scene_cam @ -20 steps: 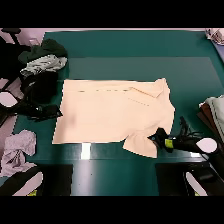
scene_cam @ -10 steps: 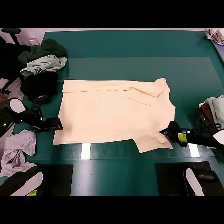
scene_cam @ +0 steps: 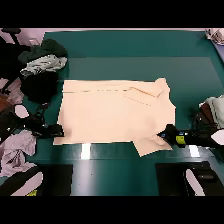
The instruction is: Fold the shirts.
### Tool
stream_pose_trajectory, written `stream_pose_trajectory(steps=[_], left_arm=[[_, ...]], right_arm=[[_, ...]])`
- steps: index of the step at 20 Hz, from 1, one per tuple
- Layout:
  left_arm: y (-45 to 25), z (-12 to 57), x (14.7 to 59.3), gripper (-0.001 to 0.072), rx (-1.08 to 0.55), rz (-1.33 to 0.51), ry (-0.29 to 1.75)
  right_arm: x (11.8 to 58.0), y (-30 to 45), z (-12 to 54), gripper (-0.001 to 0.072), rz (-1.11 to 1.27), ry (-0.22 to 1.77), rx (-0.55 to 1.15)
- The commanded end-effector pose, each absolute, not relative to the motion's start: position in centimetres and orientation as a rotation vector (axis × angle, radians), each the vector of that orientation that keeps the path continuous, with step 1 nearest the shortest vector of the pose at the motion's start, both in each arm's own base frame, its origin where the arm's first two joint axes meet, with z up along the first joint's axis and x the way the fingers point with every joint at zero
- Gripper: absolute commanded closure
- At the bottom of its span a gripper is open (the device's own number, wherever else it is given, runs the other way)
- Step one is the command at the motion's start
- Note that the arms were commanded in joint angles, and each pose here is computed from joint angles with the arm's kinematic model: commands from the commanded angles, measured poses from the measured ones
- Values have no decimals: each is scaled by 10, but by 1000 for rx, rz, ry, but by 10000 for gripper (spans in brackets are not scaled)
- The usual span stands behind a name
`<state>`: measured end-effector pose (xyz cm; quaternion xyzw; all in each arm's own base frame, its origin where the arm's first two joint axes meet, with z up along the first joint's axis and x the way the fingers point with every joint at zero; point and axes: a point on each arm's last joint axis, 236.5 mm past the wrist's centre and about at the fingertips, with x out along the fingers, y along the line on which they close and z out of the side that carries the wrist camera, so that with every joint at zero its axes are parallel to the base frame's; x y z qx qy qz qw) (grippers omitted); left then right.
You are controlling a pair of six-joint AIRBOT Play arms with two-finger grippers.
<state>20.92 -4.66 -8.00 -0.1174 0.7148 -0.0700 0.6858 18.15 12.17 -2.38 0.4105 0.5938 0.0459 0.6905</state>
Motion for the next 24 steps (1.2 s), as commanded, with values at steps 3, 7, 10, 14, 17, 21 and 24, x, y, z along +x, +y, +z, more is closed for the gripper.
stream_pose_trajectory(steps=[3,7,10,14,17,21,24], left_arm=[[-56,-86,206,300,-292,-189,1597],[-65,-73,222,680,-344,-207,1545],[-67,-46,229,681,-366,-202,1551],[-70,4,260,681,-458,-144,1392],[-65,37,296,682,-526,-87,1224],[-51,67,352,682,-664,11,990],[-45,61,382,683,-728,47,931]], right_arm=[[179,136,-22,698,135,1336,904],[177,139,-22,698,146,1345,896],[180,138,-9,697,174,1328,872],[210,136,44,698,263,1173,782],[234,127,67,698,247,1087,747],[285,118,81,698,220,1047,700],[334,115,84,698,209,1034,683]])
